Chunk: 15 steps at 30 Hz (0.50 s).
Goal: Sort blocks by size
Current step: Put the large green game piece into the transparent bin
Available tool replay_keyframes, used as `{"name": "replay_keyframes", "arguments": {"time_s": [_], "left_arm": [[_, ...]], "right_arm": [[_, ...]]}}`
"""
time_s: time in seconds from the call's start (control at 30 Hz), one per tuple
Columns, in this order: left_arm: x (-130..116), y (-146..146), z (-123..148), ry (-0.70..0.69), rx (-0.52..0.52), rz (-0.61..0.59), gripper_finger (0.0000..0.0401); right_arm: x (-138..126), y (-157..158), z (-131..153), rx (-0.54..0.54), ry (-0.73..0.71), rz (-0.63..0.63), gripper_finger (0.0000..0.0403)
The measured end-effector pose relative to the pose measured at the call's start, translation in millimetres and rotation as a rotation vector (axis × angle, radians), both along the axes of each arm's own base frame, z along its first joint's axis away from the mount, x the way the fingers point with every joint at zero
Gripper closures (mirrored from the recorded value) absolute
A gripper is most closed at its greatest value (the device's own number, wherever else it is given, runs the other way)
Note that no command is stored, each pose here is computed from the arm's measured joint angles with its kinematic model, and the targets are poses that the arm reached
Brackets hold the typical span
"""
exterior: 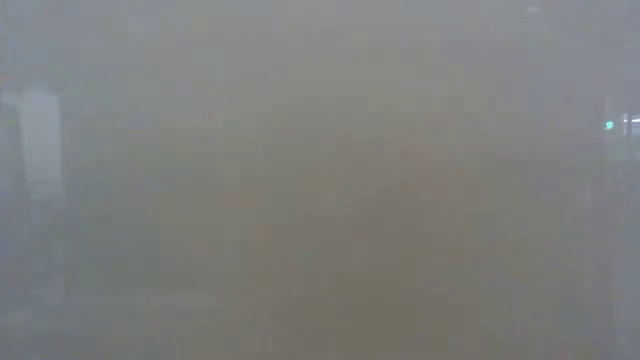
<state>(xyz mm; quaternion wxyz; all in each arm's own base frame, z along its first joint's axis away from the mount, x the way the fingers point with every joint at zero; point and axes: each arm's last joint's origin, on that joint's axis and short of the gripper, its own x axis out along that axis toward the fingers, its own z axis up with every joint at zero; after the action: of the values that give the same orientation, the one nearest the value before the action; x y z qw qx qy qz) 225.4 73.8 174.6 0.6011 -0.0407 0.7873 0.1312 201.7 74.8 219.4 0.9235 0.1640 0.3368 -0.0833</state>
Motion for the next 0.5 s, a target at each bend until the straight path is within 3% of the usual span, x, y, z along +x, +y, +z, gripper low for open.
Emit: {"name": "replay_keyframes", "arguments": {"time_s": [0.17, 0.33, 0.5], "left_arm": [[38.5, 1.0, 47.8, -0.228, 0.074, 0.043, 0.0308], [74.3, 1.5, 107.0, -0.548, 0.136, 0.076, 0.0308], [100.7, 4.9, 156.8, -0.915, 0.141, 0.152, 0.0308]], "right_arm": [[-10.7, 5.0, -3.0, 0.094, 0.062, -0.072, 0.0211], [-29.2, 5.6, 1.8, 0.182, 0.115, -0.114, 0.0229], [-44.5, 0.2, 20.8, 0.173, 0.012, -0.063, 0.0248]]}}
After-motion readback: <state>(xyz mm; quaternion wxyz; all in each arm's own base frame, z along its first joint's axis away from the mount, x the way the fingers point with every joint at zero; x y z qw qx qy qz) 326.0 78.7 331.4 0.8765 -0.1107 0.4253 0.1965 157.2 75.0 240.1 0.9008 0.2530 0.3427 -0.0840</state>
